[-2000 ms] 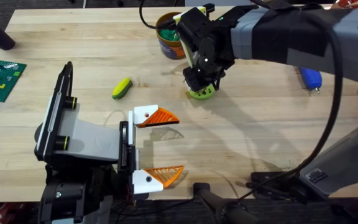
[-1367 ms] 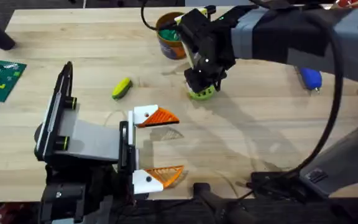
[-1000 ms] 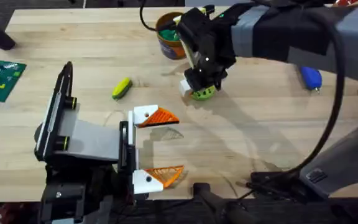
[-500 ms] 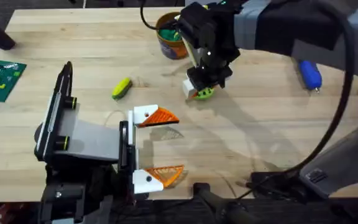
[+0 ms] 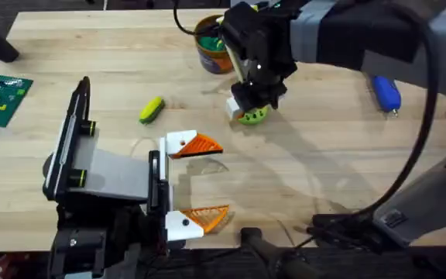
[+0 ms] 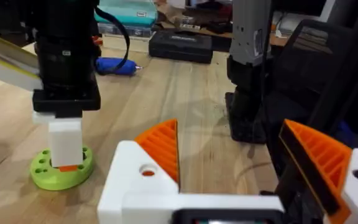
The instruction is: Pick up the gripper from the table and insert it into the empty holder that is missing its gripper. Then pick up a screw, insert it into the mounting hole, and use the screwdriver to tighten it. Finally, clean up the table by picking up the vegetable and placing it into the bucket.
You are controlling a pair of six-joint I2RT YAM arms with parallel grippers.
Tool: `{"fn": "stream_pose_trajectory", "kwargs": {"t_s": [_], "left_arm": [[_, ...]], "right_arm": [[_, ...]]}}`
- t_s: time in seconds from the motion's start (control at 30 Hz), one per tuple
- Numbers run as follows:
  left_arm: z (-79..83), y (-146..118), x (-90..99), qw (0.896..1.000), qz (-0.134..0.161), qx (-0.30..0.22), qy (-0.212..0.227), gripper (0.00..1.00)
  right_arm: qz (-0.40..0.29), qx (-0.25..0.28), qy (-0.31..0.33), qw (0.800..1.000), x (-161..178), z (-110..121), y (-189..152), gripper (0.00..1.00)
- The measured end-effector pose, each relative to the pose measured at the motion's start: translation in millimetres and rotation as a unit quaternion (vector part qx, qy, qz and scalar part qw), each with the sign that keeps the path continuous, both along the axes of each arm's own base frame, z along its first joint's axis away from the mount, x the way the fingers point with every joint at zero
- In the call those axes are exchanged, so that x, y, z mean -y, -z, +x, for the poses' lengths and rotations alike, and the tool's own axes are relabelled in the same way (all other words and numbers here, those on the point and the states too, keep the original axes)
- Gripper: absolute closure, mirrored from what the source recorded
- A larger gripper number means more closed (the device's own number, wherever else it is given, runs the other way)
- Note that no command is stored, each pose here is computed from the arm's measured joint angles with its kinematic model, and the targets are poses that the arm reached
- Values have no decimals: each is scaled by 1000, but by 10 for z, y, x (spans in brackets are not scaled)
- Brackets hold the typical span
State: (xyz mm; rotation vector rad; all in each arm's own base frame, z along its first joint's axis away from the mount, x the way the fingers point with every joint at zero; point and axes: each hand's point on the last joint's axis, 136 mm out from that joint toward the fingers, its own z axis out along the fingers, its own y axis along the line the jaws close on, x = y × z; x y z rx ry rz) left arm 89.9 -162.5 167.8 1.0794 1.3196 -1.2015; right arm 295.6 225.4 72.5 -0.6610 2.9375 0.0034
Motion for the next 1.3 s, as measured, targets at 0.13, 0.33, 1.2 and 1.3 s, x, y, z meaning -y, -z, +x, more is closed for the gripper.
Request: {"fn": "stream_pose_trajectory", "kwargs": {"t_s": [0.13,0.33,1.2,1.3], "left_arm": [[0,0,0,1000,0,0,0,12],[0,0,0,1000,0,0,0,12],[1,0,0,1000,0,0,0,12],[1,0,0,1000,0,0,0,12]], "right_arm": [[-7,-9,1,1000,27,-34,37,426],[-4,-6,4,1000,16,-20,49,419],[-10,-1,13,1000,74,-20,172,991],[-9,-1,13,1000,73,-21,172,993]]}}
